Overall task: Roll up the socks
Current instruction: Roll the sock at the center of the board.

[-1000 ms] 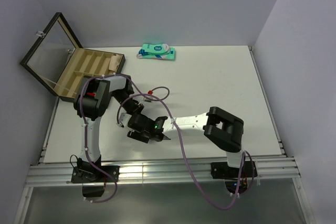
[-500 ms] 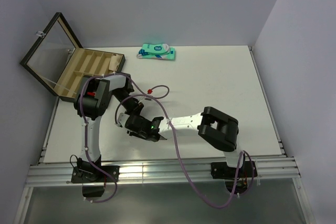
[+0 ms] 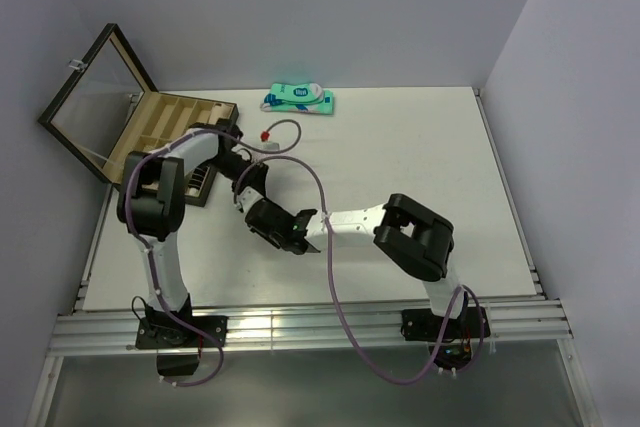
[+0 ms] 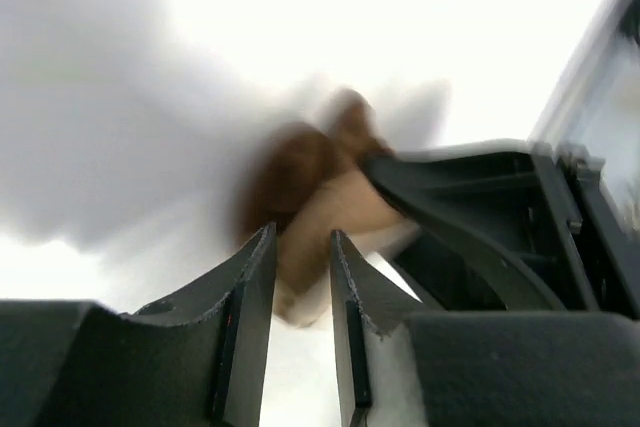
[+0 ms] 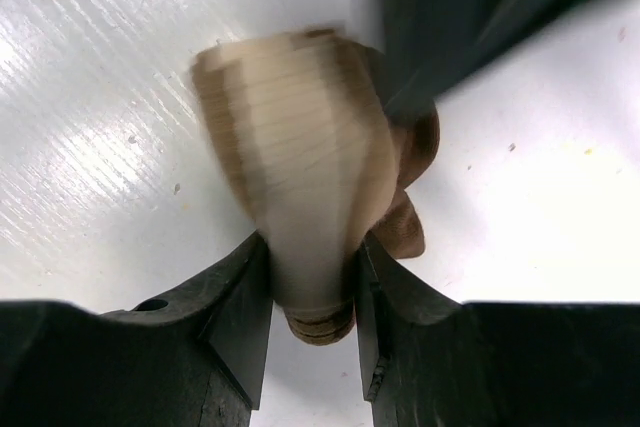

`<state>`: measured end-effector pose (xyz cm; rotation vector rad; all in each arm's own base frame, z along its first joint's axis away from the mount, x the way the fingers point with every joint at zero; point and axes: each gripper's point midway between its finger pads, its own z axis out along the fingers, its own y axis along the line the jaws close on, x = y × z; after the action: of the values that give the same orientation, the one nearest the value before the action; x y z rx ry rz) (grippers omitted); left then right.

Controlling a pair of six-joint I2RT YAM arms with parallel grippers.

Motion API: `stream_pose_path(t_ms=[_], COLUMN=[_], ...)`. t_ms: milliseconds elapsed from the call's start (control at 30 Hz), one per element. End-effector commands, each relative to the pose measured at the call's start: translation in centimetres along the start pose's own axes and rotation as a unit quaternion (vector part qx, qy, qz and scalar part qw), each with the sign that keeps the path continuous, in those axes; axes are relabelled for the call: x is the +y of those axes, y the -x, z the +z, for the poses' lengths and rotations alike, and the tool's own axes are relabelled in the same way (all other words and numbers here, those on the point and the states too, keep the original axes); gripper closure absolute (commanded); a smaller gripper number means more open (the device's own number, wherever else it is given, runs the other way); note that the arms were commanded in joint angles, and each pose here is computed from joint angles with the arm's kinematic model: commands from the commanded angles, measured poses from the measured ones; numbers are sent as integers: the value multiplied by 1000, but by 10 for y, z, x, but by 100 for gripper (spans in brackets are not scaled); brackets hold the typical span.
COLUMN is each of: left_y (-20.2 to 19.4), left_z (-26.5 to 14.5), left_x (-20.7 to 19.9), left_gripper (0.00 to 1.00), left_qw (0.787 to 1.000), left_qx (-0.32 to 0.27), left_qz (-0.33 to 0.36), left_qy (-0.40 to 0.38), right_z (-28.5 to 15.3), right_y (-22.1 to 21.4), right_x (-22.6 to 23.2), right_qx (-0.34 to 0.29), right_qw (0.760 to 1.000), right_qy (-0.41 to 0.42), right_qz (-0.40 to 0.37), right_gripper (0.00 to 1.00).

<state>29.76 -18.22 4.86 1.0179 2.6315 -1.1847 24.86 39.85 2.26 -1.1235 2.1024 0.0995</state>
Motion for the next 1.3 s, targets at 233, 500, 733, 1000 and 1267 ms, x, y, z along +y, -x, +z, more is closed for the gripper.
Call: stream_pose_path(t_ms=[233, 500, 733, 1000, 1267], left_y=[82, 75, 60, 42, 39], left_z=[-106, -127, -126, -111, -95], left_x=[76, 71, 38, 39, 28], left_gripper=[62, 53, 48, 48, 45], left_qw=[925, 889, 897, 899, 916], left_qx=[-269, -321, -341, -323, -306], left_qz=[-160, -196, -144, -182, -159], left_qy=[214, 260, 240, 233, 204], right_z=[4, 4, 10, 13, 19], right_y=[-45, -36, -35, -12, 0], right_x=[17, 8, -4, -10, -5], right_qx=[94, 88, 99, 86, 79], right_qw=[990, 979, 962, 933, 901], right_qy=[54, 81, 86, 86, 121], right_qz=[90, 167, 239, 339, 409], right_gripper=[100, 100, 100, 100, 100])
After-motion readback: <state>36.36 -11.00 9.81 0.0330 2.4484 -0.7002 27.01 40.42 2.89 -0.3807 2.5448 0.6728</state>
